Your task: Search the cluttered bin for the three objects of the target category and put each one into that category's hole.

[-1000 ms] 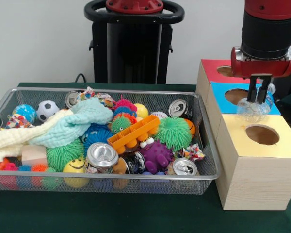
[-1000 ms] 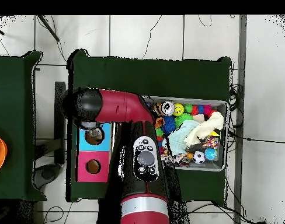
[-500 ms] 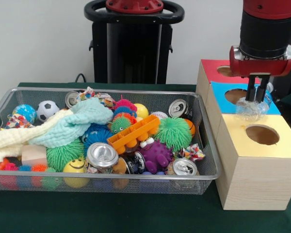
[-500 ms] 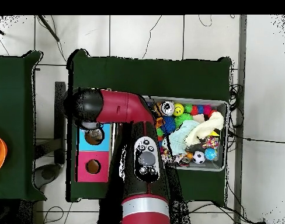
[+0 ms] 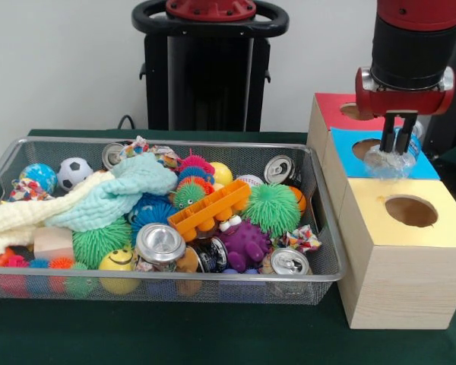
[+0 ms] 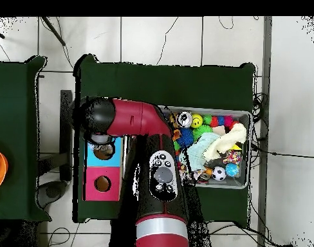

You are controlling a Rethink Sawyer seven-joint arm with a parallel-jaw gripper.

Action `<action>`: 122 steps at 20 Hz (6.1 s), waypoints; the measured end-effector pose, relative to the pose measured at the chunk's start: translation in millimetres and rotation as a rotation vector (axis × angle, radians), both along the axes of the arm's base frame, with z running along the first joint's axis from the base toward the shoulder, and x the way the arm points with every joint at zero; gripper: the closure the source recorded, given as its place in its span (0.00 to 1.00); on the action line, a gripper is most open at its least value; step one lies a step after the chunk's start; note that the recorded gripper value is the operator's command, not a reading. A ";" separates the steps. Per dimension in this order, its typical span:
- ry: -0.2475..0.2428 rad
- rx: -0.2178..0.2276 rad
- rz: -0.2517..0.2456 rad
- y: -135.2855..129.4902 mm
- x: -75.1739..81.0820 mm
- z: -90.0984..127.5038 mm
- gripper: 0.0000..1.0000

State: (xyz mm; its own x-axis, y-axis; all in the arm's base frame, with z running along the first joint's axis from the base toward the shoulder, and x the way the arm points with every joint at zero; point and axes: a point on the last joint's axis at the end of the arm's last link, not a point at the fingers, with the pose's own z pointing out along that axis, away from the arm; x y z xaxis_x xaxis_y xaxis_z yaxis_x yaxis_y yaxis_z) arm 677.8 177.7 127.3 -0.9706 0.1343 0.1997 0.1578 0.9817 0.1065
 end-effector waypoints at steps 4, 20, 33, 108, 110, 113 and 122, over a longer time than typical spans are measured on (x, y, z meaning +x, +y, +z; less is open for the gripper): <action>0.021 0.002 0.003 0.1 -2.9 0.5 1.00; 0.133 0.013 0.003 -6.9 -25.6 11.0 1.00; 0.234 0.028 -0.010 -22.8 -41.9 35.0 1.00; -0.159 -0.167 -0.023 -155.2 -2.5 -28.3 0.00; -0.153 -0.168 -0.030 -164.7 -6.5 -28.4 0.00; -0.144 -0.163 -0.044 -178.2 -12.4 -27.7 0.00; -0.113 -0.160 -0.069 -214.8 -33.3 -32.3 0.00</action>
State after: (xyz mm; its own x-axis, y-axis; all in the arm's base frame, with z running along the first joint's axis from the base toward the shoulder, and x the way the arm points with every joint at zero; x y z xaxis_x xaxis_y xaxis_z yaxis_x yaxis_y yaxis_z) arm 644.6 -37.1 95.0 -0.9731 0.2223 0.0607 0.2209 0.9749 -0.0290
